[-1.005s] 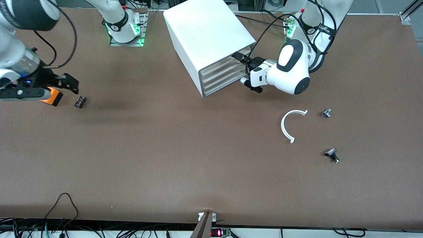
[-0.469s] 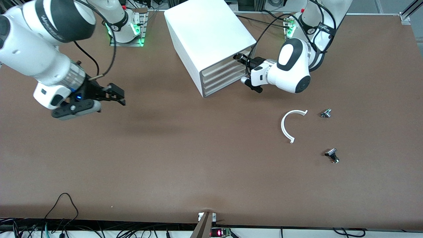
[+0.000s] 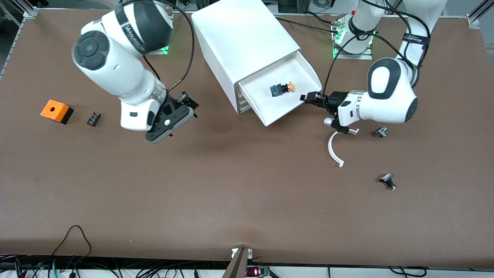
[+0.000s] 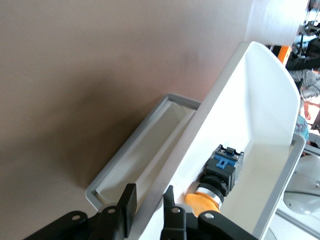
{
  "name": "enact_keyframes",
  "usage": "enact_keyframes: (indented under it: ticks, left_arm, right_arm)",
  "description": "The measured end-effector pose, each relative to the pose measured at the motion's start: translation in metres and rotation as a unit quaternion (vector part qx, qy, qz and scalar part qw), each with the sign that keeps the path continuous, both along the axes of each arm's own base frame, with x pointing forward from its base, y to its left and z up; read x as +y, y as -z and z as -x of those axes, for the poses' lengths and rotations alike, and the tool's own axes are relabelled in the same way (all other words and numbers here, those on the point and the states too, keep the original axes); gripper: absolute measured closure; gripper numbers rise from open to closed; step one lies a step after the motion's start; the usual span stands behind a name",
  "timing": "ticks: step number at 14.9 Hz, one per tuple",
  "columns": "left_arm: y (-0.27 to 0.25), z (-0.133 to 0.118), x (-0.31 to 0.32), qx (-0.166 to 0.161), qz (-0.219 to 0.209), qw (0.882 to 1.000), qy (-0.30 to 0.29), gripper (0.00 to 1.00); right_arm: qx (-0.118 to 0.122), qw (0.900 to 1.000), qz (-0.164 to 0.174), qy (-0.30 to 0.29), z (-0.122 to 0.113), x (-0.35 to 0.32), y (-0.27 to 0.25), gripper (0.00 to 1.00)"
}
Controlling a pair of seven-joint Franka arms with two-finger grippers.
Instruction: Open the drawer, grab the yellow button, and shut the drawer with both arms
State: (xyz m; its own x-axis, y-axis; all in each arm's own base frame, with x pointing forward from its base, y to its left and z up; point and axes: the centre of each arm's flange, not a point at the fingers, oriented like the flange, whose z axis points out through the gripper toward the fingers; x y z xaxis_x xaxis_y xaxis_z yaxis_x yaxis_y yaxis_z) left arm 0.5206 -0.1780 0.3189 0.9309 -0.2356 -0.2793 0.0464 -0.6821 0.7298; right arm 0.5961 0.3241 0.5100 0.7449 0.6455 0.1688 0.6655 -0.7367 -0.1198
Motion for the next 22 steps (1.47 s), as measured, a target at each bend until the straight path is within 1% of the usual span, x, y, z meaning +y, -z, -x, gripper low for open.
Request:
enact_keyframes:
  ticks: [2,3,4,5,6,7,8,10,11,12,13,14,16,18,20,22]
  left_arm:
    - [-0.003,-0.008,0.006,-0.010,-0.004,1.000,-0.006,0.73]
    - [-0.005,-0.012,0.008,-0.017,-0.007,1.000,-0.008,0.73]
    - [-0.007,-0.014,0.009,-0.022,-0.013,1.000,-0.006,0.73]
    - [-0.009,-0.016,0.010,-0.027,-0.018,0.999,-0.003,0.73]
    - [-0.011,-0.019,0.011,-0.033,-0.023,0.999,-0.006,0.68]
    - [-0.014,-0.023,0.013,-0.038,-0.025,0.999,-0.010,0.60]
    - [-0.017,-0.025,0.015,-0.041,-0.026,0.999,-0.013,0.50]
    - [-0.021,-0.030,0.016,-0.050,-0.027,0.998,-0.018,0.33]
    - [-0.023,-0.033,0.017,-0.059,-0.031,0.997,-0.025,0.26]
    - [-0.026,-0.037,0.019,-0.070,-0.034,0.997,-0.030,0.13]
    - [-0.031,-0.041,0.020,-0.082,-0.041,0.995,-0.029,0.04]
    - [-0.038,-0.045,0.023,-0.097,-0.055,0.994,-0.020,0.00]
    - [-0.069,-0.058,0.040,-0.145,-0.097,0.985,-0.001,0.00]
    - [-0.115,-0.071,0.065,-0.197,-0.129,0.972,0.000,0.00]
    - [-0.152,-0.074,0.092,-0.229,-0.148,0.962,-0.015,0.00]
    - [-0.180,-0.069,0.125,-0.243,-0.185,0.952,-0.010,0.00]
  right_arm:
    - [-0.032,0.997,-0.005,-0.071,-0.001,0.022,-0.001,0.00]
    - [-0.046,0.993,-0.002,-0.111,-0.001,0.036,0.000,0.00]
    - [-0.062,0.986,0.011,-0.154,0.000,0.052,0.001,0.00]
    - [-0.080,0.978,0.031,-0.191,0.003,0.071,-0.001,0.00]
    - [-0.091,0.971,0.046,-0.218,0.010,0.092,-0.002,0.00]
    - [-0.093,0.965,0.053,-0.239,0.019,0.113,-0.004,0.00]
    - [-0.094,0.961,0.055,-0.256,0.029,0.132,-0.004,0.00]
    - [-0.099,0.952,0.055,-0.286,0.047,0.165,0.000,0.00]
    - [-0.098,0.946,0.054,-0.303,0.055,0.178,0.005,0.00]
    - [-0.097,0.940,0.051,-0.323,0.063,0.190,0.011,0.00]
    - [-0.095,0.935,0.046,-0.338,0.071,0.201,0.015,0.00]
    - [-0.094,0.931,0.042,-0.351,0.077,0.209,0.016,0.00]
    - [-0.092,0.921,0.041,-0.378,0.086,0.219,0.020,0.00]
    - [-0.086,0.912,0.044,-0.399,0.097,0.232,0.031,0.00]
    - [-0.079,0.905,0.046,-0.415,0.111,0.247,0.043,0.00]
    - [-0.069,0.899,0.049,-0.430,0.126,0.263,0.060,0.00]
